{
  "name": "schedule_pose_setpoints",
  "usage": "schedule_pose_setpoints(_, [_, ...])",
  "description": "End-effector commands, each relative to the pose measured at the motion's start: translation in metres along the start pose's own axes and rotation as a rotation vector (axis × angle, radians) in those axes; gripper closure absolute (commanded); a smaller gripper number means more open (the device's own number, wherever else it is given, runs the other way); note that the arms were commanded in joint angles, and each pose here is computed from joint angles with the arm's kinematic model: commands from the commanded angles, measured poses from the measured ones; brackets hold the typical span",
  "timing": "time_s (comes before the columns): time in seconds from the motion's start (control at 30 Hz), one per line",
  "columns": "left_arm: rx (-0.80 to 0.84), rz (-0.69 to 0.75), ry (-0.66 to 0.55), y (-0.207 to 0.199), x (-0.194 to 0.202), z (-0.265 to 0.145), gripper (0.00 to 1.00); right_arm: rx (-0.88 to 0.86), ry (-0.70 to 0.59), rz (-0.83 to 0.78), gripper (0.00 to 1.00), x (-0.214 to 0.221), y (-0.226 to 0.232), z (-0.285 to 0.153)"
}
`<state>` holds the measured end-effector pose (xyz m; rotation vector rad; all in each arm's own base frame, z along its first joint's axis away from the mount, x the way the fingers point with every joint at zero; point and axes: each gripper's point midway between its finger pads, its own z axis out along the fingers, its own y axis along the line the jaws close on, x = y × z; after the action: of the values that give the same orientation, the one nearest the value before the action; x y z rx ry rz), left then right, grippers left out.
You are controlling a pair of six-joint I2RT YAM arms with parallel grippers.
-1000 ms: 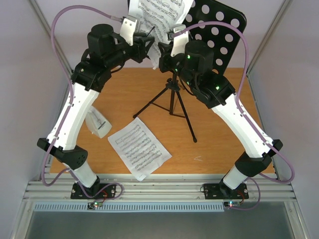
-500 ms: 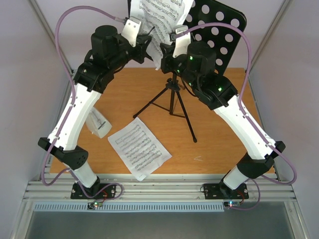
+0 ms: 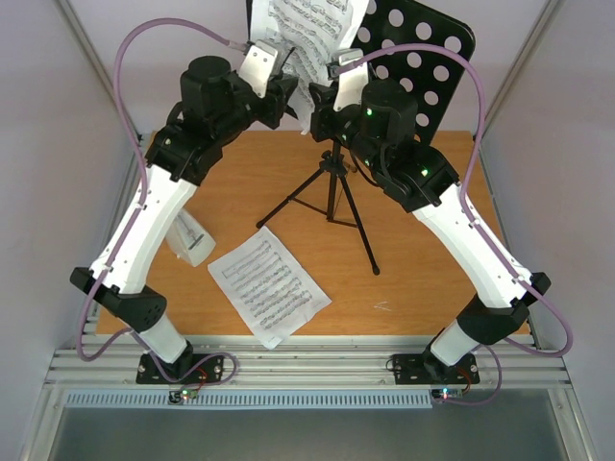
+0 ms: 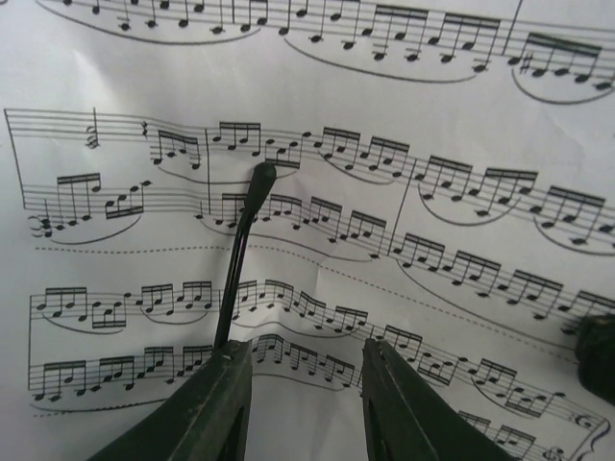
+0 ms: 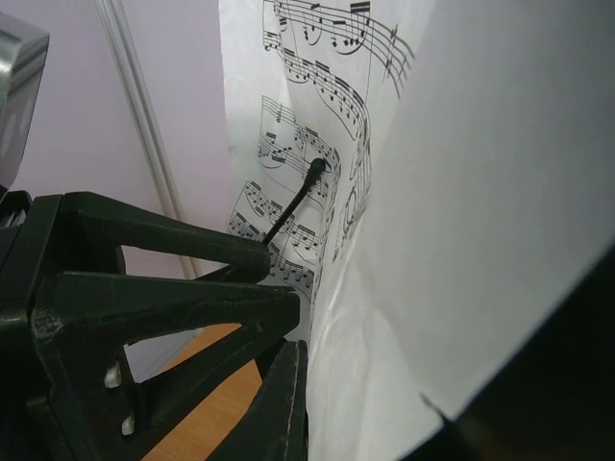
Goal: Pack up the instrument practice props
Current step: Pick up the sheet music from the music stand.
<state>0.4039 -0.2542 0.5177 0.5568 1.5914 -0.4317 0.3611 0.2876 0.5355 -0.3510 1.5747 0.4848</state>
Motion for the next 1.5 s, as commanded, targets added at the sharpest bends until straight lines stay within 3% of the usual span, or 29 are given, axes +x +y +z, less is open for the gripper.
schedule_pose_setpoints(0.0, [-0.017,0.031,-0.112,0.002,-0.029,-0.020,0.66,0.010,-0.035,-0.015,0.99,-0.014,-0.005,-0.011])
schedule_pose_setpoints(0.33, [0.030,0.009,-0.163,-0.007,-0.041,-0.039,0.64,0.012,-0.040,-0.021,0.99,-0.017,-0.006,-0.015])
schedule_pose_setpoints(0.67, [-0.063,-0.004,-0.029,0.014,-0.014,-0.005,0.62,0.008,-0.031,-0.018,0.99,-0.015,-0.005,-0.016])
schedule_pose_setpoints(0.93, [-0.083,-0.001,0.004,0.018,-0.004,0.004,0.62,0.010,-0.029,-0.022,0.99,-0.014,-0.005,-0.015])
schedule_pose_setpoints(1.4, [-0.090,0.003,-0.037,0.019,-0.008,0.000,0.99,0.016,-0.022,-0.025,0.99,-0.011,-0.006,-0.014])
schedule_pose_setpoints(1.47, [-0.094,0.007,-0.044,0.020,-0.008,-0.001,1.00,0.019,-0.024,-0.025,0.99,-0.012,-0.007,-0.015])
